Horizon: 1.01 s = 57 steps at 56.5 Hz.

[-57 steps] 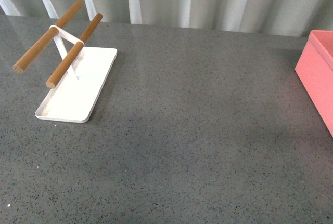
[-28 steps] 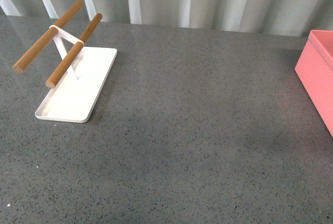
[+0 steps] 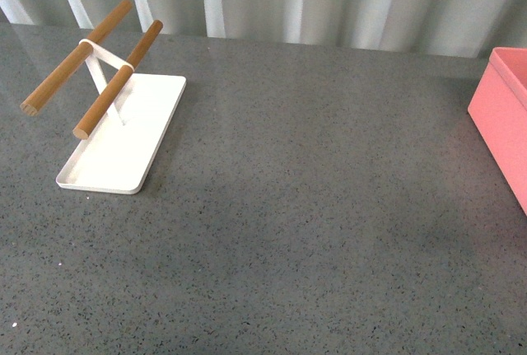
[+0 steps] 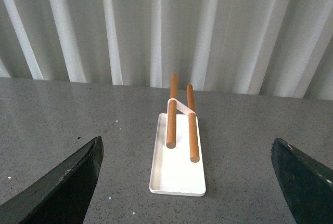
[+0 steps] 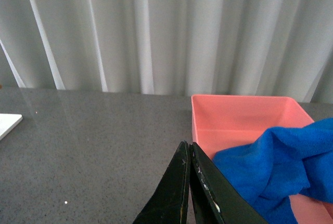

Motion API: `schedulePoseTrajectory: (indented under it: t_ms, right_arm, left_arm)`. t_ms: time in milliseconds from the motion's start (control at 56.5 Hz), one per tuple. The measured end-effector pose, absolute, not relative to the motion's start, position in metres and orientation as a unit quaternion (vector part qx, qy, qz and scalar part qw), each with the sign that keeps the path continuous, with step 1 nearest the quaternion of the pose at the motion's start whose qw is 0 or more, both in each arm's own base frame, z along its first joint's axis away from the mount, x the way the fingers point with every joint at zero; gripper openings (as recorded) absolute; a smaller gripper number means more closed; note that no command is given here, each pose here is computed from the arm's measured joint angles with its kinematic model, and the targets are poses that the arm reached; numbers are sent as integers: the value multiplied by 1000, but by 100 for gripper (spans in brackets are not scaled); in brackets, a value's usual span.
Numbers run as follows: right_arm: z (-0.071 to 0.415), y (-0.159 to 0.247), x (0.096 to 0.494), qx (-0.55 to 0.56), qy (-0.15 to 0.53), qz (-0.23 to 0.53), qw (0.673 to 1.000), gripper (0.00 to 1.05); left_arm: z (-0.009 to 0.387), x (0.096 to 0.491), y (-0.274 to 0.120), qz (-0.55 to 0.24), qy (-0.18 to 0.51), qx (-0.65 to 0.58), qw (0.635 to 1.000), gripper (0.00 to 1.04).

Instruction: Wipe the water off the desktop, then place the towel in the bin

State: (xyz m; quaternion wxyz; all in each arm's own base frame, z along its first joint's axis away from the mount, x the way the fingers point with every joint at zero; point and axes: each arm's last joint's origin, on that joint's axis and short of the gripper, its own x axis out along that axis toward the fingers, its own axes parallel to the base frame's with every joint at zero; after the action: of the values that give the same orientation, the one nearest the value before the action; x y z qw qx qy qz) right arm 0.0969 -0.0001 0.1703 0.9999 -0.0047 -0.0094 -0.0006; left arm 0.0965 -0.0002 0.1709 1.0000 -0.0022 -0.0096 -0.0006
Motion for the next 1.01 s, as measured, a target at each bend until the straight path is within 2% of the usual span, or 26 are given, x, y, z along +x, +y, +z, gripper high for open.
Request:
schedulePoseTrajectory:
  t_ms: [230,265,460,707,1008]
  right_arm:
    - [170,0,97,-5,-8,-1,1000,3]
    - [170,0,97,-5,-8,-1,1000,9]
    - [170,0,97,-5,-8,-1,1000,57]
    - [170,0,97,-5,-8,-1,1000,98]
    - [170,0,97,-3,-8,-1,1000,98]
  left_arm:
    - [171,96,0,-1,-10,-2,1000,98]
    - [171,96,0,-1,-10,-2,1000,98]
    - [171,96,0,-1,-10,-2,1000,98]
    - [171,96,0,-1,-10,-2,1000,98]
    - [171,96,0,-1,-10,-2,1000,98]
